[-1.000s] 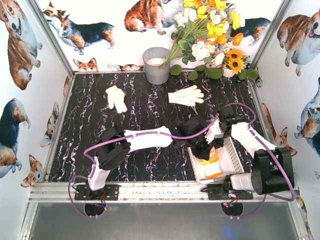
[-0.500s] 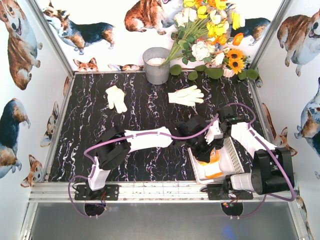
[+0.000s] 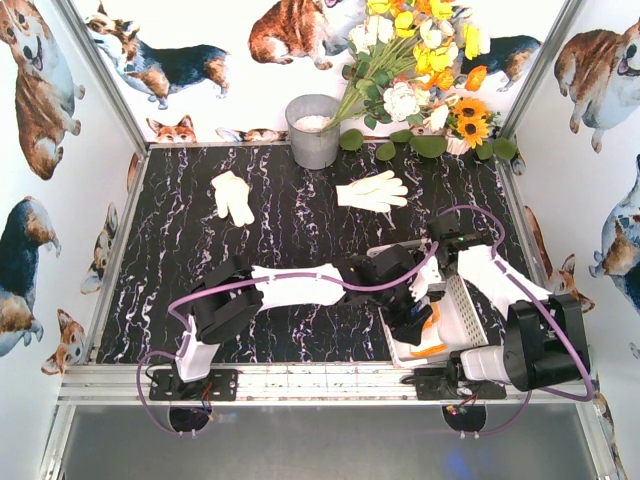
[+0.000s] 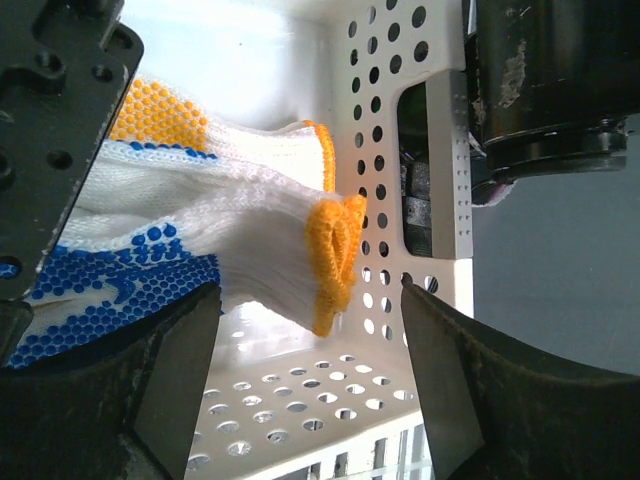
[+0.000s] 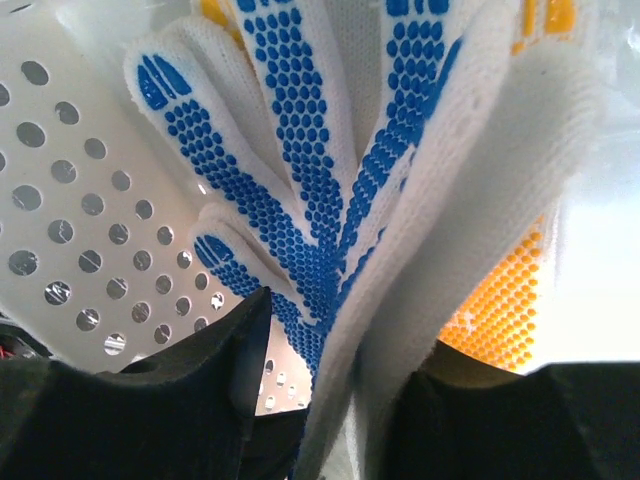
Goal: Put the gloves into the storage basket
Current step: Place the glove in the bin.
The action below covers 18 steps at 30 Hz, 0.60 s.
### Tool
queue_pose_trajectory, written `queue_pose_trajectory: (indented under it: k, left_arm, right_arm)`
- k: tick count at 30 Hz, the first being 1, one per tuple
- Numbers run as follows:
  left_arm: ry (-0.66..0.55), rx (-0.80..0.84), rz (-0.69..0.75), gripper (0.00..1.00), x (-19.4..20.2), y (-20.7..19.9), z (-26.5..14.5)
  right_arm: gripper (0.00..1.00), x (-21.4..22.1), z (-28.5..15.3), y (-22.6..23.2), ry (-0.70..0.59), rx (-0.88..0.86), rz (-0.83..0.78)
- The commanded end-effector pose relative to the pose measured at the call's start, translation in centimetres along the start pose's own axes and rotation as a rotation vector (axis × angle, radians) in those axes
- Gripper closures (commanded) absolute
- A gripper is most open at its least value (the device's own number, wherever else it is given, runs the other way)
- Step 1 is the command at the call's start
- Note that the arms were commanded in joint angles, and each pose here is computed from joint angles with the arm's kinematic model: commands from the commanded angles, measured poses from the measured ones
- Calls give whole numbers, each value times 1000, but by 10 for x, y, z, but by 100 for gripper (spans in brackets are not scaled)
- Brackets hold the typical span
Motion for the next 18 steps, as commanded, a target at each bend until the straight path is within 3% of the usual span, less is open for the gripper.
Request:
queue_pose_trajectory:
  k: [1,9,18]
  left_arm:
    - [-50,27,48,32,-11,-15,-9]
    - [-149,-81,59,24,-20,-9,-43]
    - [-279,-188,2,21,-27,8,-92]
  right_arm:
    - [57,-3,-12,16,-26,-75,-29]
    - [55,-5,-22,18,-59,-73,-40]
    - [52,-2,-26,13,-57,-38,-46]
Point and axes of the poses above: each gripper's point midway between its finger pads, its own z axis out along the fingers, its own y axis along the line the jaws close on, x = y × z, the point moved 5 cm from there along -z, back along the fingers, and after that the axes turned 3 degrees about -z, right-handed, at the moved point
